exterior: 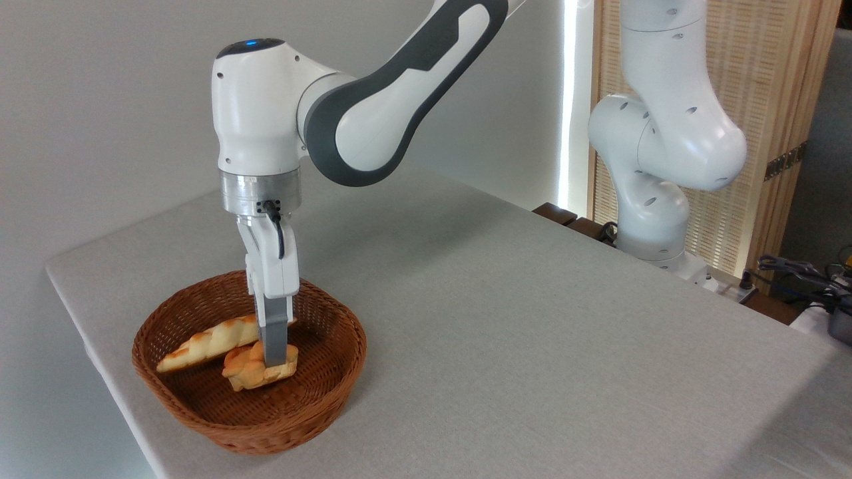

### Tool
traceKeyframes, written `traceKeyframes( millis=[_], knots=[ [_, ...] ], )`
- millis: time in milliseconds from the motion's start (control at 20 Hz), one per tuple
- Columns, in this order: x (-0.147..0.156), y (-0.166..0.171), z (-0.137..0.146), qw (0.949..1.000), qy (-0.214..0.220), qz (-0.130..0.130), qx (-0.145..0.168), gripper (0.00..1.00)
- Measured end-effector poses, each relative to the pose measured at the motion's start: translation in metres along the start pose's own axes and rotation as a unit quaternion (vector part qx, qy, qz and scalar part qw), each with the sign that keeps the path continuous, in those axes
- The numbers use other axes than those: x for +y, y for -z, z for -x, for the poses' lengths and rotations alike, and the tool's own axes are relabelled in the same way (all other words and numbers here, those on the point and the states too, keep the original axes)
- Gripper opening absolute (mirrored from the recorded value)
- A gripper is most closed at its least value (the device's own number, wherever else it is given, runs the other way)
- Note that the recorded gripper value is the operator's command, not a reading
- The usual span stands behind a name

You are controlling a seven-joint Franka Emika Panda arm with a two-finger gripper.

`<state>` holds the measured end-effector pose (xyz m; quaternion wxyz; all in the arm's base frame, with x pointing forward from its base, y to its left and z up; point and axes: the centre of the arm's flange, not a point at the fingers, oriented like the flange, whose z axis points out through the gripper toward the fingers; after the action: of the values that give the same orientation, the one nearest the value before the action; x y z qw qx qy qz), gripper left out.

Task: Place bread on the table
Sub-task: 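Close the gripper on the round orange bun, then lift the bun out of the basket and carry it beside the basket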

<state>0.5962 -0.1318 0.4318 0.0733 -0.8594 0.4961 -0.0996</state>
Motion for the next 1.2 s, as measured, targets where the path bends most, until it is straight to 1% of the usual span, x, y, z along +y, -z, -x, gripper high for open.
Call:
traceKeyframes(
  millis=[100, 150, 350, 500, 600, 700, 800, 850, 1000, 1100, 1150, 1200],
  knots=[
    [-0.004, 0.011, 0.003, 1.0000, 0.004, -0.006, 0.002, 0.10],
    [-0.008, 0.025, 0.007, 0.9999, 0.008, -0.009, -0.001, 0.10],
    [-0.019, 0.072, 0.025, 0.9994, 0.026, -0.004, -0.024, 0.10],
    [-0.021, 0.098, 0.037, 0.9987, 0.039, 0.002, -0.035, 0.12],
    [-0.015, 0.111, 0.046, 0.9977, 0.043, 0.016, -0.051, 0.15],
    [-0.007, 0.123, 0.058, 0.9953, 0.047, 0.037, -0.076, 0.17],
    [0.005, 0.130, 0.069, 0.9915, 0.045, 0.064, -0.104, 0.20],
    [0.012, 0.132, 0.075, 0.9898, 0.035, 0.076, -0.115, 0.24],
    [0.033, 0.120, 0.094, 0.9849, 0.003, 0.107, -0.136, 0.47],
    [0.047, 0.100, 0.102, 0.9811, -0.001, 0.138, -0.136, 0.94],
    [0.054, 0.088, 0.103, 0.9795, -0.001, 0.153, -0.131, 1.00],
    [0.059, 0.077, 0.103, 0.9789, -0.001, 0.163, -0.123, 1.00]
  ],
)
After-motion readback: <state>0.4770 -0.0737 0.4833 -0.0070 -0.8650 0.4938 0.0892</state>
